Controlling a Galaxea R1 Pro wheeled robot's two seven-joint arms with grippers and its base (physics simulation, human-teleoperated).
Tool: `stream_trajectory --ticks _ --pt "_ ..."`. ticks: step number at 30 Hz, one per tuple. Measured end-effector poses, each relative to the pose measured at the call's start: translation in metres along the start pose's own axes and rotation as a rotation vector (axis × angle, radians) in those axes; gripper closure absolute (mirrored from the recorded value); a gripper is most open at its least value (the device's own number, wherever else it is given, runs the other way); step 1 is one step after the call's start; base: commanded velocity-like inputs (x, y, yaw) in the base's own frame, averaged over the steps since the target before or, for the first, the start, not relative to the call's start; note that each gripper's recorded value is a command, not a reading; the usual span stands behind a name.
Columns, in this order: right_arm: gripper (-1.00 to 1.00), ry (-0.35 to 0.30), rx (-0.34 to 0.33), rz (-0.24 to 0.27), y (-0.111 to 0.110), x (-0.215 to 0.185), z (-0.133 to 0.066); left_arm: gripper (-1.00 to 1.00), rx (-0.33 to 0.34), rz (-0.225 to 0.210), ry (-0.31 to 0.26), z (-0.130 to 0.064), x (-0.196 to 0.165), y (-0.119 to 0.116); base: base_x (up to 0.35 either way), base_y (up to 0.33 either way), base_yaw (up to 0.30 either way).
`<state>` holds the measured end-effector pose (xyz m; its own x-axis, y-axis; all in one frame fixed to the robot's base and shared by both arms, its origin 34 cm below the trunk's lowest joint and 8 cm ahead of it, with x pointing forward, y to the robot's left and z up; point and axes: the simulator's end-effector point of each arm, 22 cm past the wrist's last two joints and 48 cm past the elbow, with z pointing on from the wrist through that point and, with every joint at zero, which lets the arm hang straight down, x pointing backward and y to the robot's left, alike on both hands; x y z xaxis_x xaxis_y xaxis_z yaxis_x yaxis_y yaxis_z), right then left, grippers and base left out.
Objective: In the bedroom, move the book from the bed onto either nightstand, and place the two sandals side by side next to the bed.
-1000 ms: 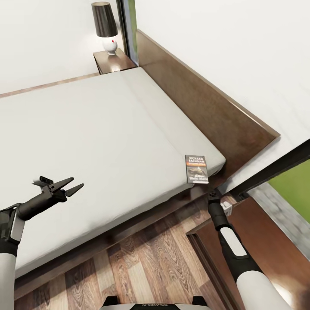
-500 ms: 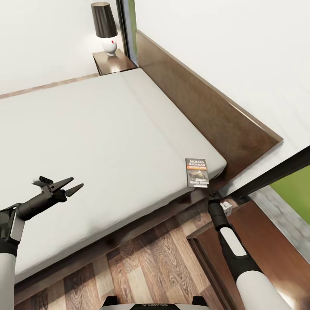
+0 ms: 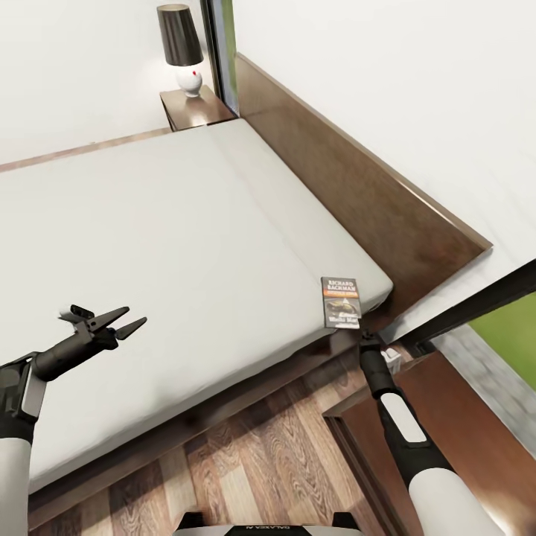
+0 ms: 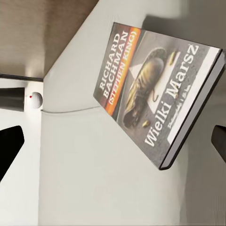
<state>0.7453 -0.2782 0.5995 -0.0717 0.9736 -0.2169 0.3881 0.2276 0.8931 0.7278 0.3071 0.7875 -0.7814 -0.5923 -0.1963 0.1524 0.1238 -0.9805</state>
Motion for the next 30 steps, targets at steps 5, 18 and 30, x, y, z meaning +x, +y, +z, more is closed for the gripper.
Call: stream_trajectory --ticks 5,18,30 --pt "-1.00 0.000 0.000 0.000 -0.0003 0.0001 0.0002 -1.00 0.001 -0.001 0.000 0.0006 0.0002 0.0003 0.042 0.000 0.000" --pt "-1.00 0.002 -0.003 -0.002 0.0008 0.0006 0.0004 -1.00 0.001 -0.002 0.000 0.0005 0.0005 0.0005 0.003 0.000 0.000" --pt "-1.00 -0.001 -0.007 -0.002 0.0019 -0.0005 0.0005 -1.00 0.002 -0.002 -0.001 0.0005 0.0003 0.0004 0.000 0.000 0.000"
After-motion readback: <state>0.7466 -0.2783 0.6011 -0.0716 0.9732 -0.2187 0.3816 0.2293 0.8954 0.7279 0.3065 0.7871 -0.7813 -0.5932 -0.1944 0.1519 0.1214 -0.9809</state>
